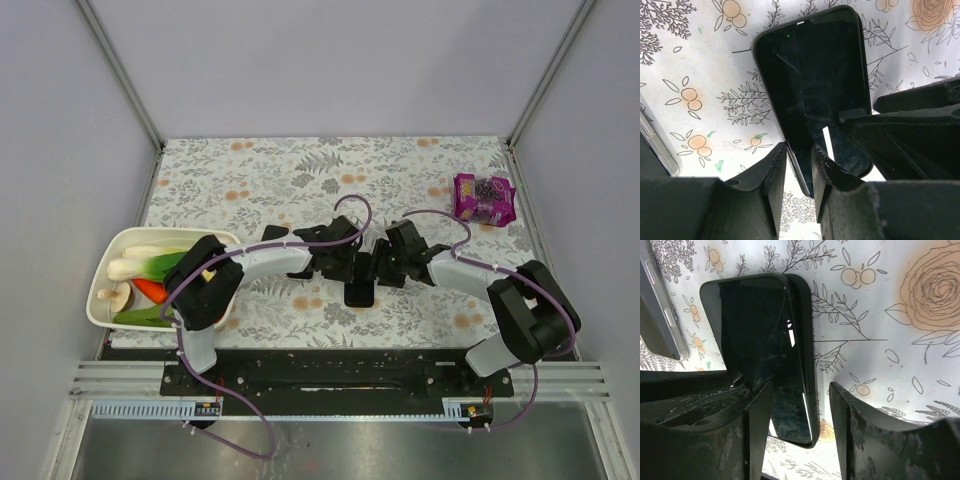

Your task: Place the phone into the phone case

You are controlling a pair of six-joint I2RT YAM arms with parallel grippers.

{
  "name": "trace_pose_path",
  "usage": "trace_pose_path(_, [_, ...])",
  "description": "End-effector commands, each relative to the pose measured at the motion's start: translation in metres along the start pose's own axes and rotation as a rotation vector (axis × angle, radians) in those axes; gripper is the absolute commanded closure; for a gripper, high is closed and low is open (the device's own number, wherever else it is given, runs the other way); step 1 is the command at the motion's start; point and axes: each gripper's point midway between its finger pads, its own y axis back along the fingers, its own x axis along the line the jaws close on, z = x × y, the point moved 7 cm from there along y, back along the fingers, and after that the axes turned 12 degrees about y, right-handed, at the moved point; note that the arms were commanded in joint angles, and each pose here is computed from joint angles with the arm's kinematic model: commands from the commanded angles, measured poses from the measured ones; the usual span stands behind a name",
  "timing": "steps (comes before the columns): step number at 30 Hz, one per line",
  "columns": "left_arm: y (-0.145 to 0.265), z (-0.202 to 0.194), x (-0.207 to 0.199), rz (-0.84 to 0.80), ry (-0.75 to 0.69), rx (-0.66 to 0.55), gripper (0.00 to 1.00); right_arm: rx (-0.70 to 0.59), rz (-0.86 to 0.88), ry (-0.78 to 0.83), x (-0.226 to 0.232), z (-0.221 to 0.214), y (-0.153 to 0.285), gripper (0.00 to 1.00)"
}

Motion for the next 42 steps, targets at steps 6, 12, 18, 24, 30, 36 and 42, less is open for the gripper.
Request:
trace_pose_path(6, [-0.009,-0.006,-0.007,-0.01,-0.007,0.011,0.82,-0.012,0.032,0.002,0.004,0.006,-0.005,0.45])
trace_pose_path(12, [-0.018,-0.023,-0.001,0.023,-0.002,0.052,0.92,-0.014,0.028,0.0,0.004,0.006,-0.005,0.45])
trace_pose_path(18, [-0.021,-0.032,0.006,0.043,0.005,0.063,0.95,-0.045,0.011,0.015,0.006,0.014,0.0,0.45])
trace_pose_path(24, [0.008,-0.005,-0.009,0.038,-0.041,-0.032,0.92,-0.115,-0.018,0.047,0.012,0.05,0.013,0.45])
trace_pose_path(30, [0.044,0.02,-0.027,0.008,-0.086,-0.115,0.81,-0.161,-0.058,0.086,0.017,0.097,0.013,0.44])
trace_pose_path(36, [0.057,-0.001,-0.02,-0.023,-0.086,-0.071,0.81,-0.079,-0.07,0.149,0.022,0.116,-0.014,0.47])
trace_pose_path(42, [0.052,-0.046,-0.013,-0.087,-0.057,0.019,0.88,-0.016,-0.066,0.166,0.022,0.116,-0.032,0.58])
